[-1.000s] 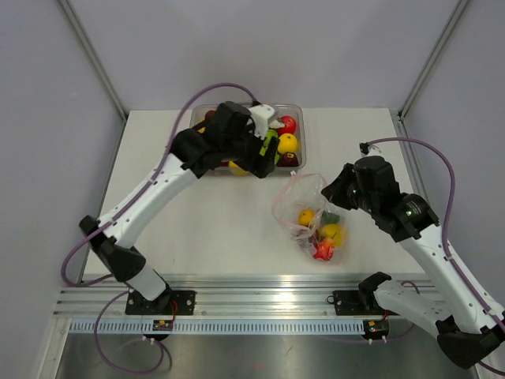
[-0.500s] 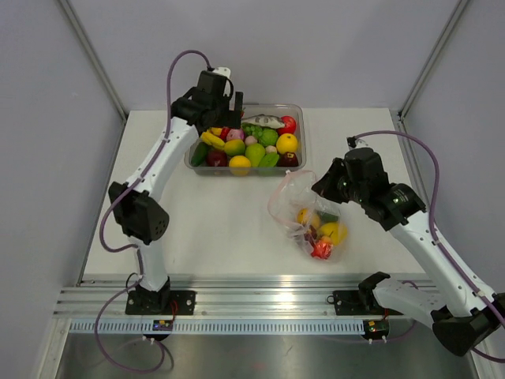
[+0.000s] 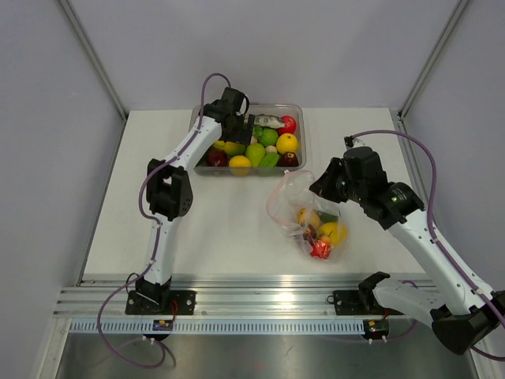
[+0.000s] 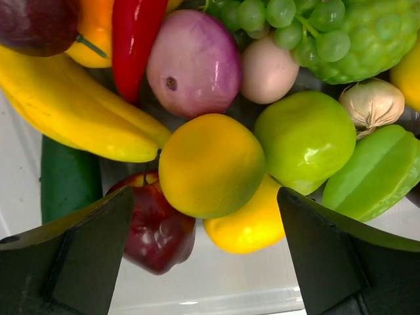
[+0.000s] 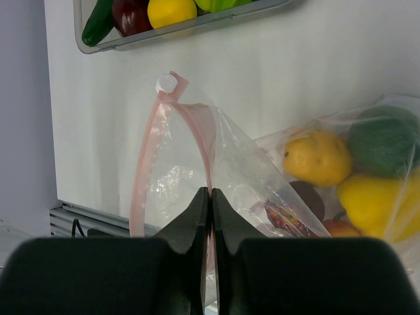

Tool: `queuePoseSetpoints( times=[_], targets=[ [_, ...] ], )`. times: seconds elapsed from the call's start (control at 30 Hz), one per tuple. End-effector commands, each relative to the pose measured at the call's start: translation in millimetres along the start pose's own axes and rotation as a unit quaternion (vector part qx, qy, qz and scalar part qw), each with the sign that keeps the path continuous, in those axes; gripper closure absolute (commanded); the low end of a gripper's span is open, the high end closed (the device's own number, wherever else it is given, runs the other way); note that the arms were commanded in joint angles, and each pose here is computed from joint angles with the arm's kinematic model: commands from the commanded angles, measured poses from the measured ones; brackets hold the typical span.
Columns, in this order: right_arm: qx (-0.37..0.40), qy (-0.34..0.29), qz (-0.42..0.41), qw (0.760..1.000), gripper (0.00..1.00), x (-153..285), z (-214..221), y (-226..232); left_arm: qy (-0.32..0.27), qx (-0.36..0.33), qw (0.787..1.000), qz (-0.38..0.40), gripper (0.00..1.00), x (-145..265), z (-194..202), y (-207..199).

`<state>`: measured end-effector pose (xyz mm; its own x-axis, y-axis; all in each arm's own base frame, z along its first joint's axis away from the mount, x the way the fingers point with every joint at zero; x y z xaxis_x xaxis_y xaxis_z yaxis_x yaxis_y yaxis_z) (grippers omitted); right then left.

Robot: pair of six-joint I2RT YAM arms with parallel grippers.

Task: Place the food in the zip-top bag and seal the zipper
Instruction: Pick up the fake fruit from the bin.

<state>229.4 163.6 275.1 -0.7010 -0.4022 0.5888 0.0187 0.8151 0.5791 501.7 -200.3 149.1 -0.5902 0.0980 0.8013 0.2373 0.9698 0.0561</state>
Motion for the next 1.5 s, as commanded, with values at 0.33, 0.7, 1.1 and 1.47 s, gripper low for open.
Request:
queuePoseSetpoints(
  times=[0.33, 0.7, 1.1, 1.47],
  targets=[
    [0.000, -0.017, -0.024, 1.000, 0.89, 9, -8, 10, -0.010, -0.013, 1.000, 0.007, 0.18, -25, -2, -1],
    [-0.005, -0.017, -0.023, 1.000, 0.89, 13, -5, 7, -0.008, -0.025, 1.000, -0.001, 0.03, -33, -2, 1],
    [-0.017, -0.023, -0.027, 0.999, 0.89, 25, -2, 4, -0.040, 0.007, 0.999, 0.019, 0.44, 31, -17, -1],
    [-0.020, 0.006, -0.078, 0.997, 0.89, -18, -10, 35, -0.152, 0.025, 0.971, 0.181, 0.53, 202, -13, -36]
  ],
)
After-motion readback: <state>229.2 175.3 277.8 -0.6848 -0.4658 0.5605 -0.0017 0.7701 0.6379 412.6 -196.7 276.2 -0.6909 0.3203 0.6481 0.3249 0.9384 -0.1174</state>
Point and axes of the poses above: each gripper's point midway between its finger pads, its own x axis back along the fingers, its own y axis along the line the jaws close on, z = x × y, the point moved 3 cm from there along x, back along the fingers, and after that the axes turned 3 degrees about -x, right-handed, at the moved point
